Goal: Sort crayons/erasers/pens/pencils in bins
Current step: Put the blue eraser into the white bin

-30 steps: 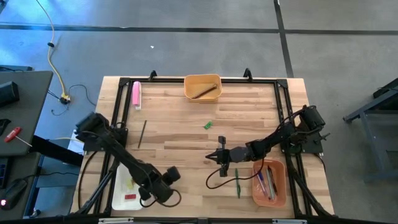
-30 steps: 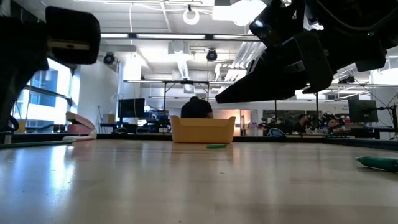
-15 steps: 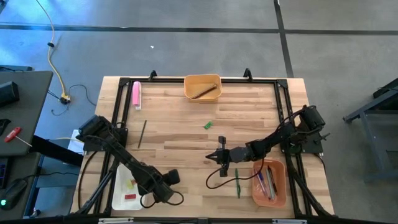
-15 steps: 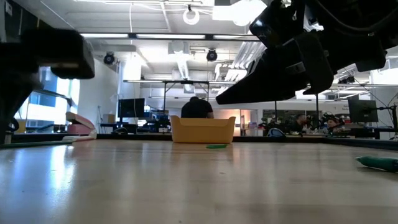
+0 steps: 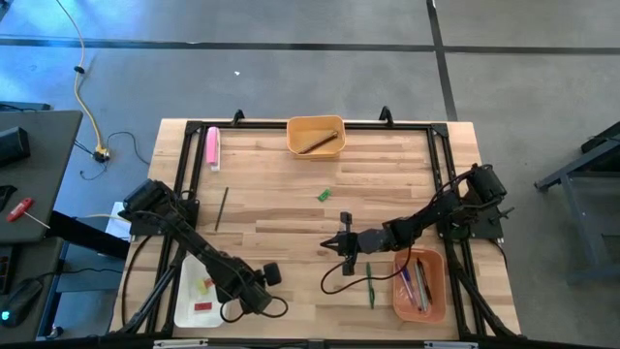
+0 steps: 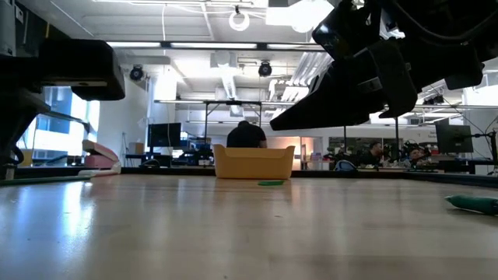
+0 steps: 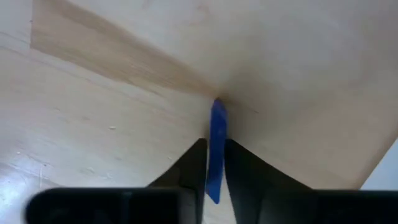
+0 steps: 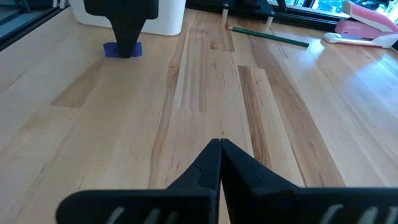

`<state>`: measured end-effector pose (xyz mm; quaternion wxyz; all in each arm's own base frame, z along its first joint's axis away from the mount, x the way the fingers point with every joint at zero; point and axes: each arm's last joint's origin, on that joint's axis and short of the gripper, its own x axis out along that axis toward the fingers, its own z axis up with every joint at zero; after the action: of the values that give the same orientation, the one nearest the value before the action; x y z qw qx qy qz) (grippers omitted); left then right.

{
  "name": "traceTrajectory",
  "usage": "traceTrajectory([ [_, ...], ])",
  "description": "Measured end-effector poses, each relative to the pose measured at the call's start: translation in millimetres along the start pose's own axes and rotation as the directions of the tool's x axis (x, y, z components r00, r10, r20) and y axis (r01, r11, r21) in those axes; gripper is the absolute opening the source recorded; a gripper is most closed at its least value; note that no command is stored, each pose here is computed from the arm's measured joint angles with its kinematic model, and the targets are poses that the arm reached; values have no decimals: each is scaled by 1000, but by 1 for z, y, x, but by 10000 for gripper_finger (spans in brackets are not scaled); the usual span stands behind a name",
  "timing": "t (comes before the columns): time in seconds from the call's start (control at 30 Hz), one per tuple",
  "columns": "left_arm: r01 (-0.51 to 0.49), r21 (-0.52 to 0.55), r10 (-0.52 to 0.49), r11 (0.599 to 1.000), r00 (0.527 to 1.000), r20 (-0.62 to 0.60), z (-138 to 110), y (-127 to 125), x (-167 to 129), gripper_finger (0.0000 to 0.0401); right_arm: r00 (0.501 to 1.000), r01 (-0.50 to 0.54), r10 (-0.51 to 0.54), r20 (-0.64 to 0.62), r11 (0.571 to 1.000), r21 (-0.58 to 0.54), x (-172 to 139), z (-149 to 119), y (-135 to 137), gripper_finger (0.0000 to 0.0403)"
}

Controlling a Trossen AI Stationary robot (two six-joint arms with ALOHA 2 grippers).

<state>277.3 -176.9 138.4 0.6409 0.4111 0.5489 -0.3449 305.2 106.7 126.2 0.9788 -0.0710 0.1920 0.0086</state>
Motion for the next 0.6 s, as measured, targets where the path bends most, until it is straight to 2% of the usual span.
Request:
traceTrajectory([
  [0.13, -5, -3, 5, 1000, 1000, -3, 0, 0, 0, 12, 1000, 0, 0, 0, 1000, 0, 0, 0, 0, 0],
  [0.33, -35, -105, 37, 994, 999, 22, 10, 9, -18, 13, 1000, 0, 0, 0, 1000, 0, 0, 0, 0, 0],
  [0.47, -52, -210, 69, 976, 995, 73, 14, 14, -41, 9, 1000, 0, 0, 0, 1000, 2, 0, 0, 0, 0],
  [0.6, -52, -348, 100, 936, 988, 121, 10, 13, -68, 8, 1000, 0, 0, -4, 1000, 1, 0, 0, 0, 0],
])
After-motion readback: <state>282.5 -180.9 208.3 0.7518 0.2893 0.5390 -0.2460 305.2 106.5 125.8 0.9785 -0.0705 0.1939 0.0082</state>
